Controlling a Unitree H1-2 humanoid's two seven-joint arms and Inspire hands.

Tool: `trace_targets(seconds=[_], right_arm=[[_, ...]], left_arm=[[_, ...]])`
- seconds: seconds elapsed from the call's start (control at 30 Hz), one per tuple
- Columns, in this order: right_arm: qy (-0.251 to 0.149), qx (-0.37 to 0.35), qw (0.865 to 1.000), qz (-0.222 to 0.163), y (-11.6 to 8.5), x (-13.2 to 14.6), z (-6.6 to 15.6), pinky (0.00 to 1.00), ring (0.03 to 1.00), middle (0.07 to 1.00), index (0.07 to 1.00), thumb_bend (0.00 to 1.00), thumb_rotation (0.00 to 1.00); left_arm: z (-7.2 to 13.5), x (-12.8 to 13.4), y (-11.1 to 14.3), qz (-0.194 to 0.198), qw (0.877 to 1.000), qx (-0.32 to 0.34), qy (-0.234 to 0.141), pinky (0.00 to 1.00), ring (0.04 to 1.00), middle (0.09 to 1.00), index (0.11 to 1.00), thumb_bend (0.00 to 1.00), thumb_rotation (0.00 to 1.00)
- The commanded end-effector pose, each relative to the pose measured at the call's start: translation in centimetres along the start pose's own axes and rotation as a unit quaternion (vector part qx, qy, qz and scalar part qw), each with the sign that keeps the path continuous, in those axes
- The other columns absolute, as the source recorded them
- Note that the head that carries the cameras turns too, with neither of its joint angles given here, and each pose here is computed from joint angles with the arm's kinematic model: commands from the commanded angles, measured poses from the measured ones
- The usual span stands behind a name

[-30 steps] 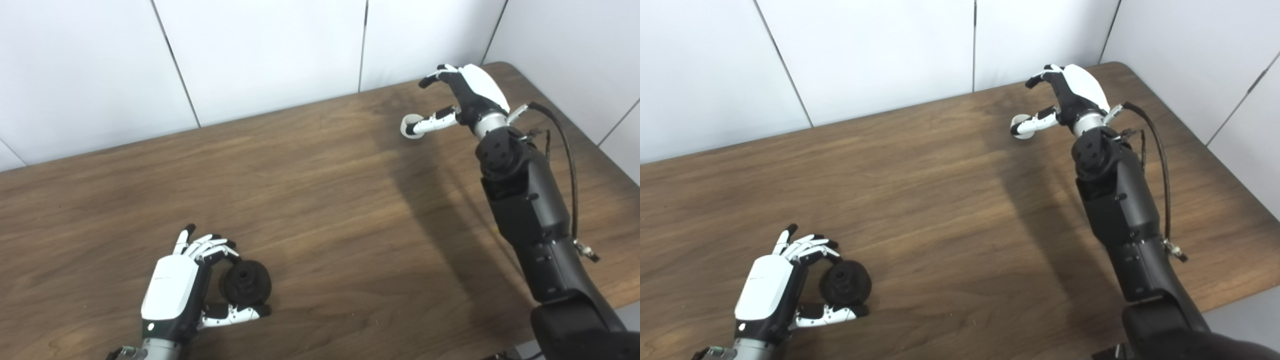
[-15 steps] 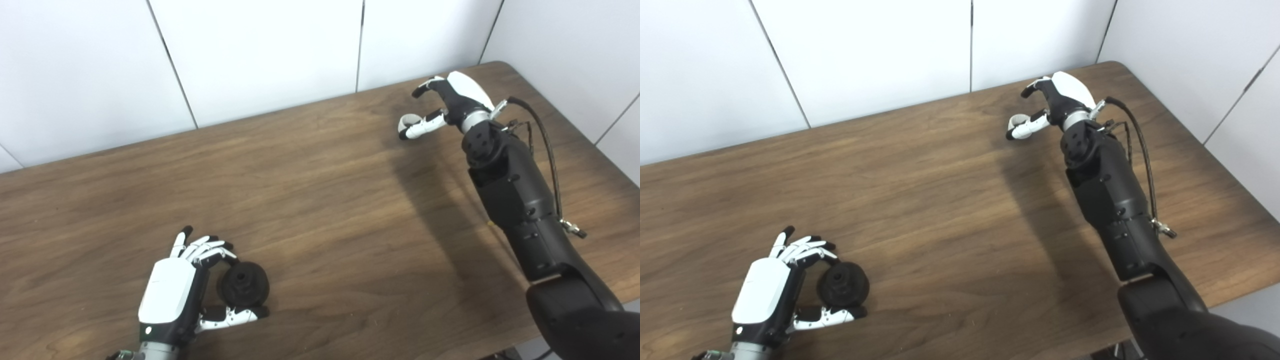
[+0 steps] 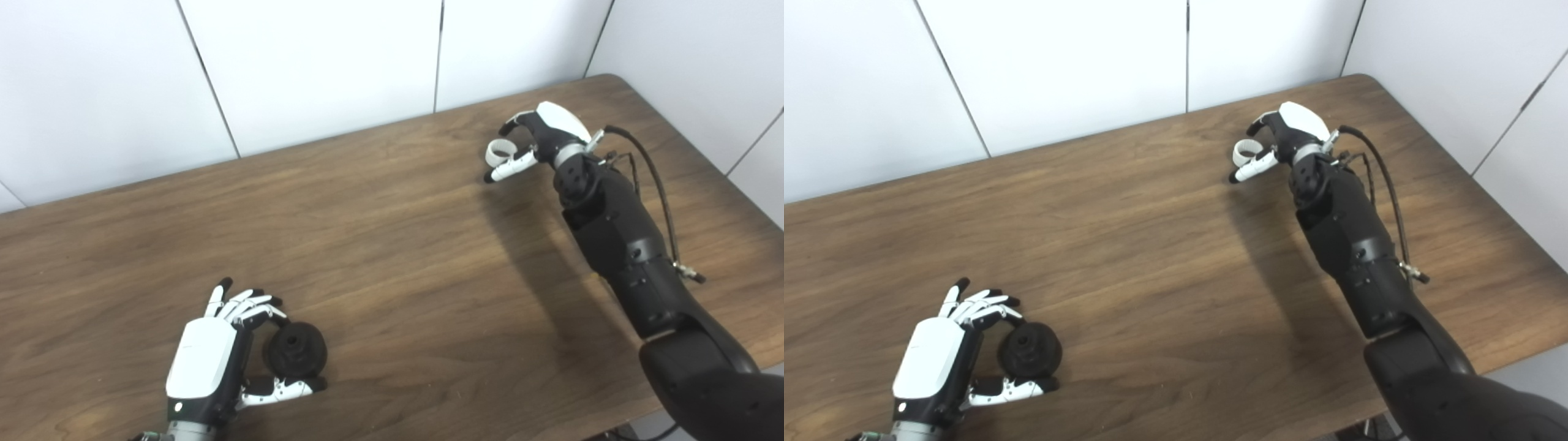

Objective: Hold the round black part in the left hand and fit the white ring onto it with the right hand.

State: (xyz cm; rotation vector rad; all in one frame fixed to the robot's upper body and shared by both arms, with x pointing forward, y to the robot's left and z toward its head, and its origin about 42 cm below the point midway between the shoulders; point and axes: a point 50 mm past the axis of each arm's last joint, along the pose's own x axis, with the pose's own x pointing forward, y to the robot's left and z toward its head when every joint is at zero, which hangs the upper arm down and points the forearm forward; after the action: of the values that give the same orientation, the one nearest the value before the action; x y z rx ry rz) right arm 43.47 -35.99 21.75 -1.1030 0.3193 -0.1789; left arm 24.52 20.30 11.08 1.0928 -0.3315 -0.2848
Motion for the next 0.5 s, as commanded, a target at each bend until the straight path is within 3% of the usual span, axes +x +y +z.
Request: trace_targets(seconds=[0.0,0.47], right_arm=[[-0.017,-0.010,0.999,-0.049,-3.16,0.64,1.10,1.00,0.981,0.911,0.717,0.85,0.26],[-0.011,-0.014,0.999,-0.045,-3.07,1.30,0.76,1.00,0.981,0.891,0.697,0.85,0.26]], left_arm=[[-1.07,-1.44,-0.73,-0.024,0.999,0.010,0.021,1.00,0.839,0.746,0.485,0.52,0.05],[-0.91,-1.57,-0.65,-0.022,0.999,0.007,0.023,1.00,0.843,0.746,0.485,0.52,0.05]])
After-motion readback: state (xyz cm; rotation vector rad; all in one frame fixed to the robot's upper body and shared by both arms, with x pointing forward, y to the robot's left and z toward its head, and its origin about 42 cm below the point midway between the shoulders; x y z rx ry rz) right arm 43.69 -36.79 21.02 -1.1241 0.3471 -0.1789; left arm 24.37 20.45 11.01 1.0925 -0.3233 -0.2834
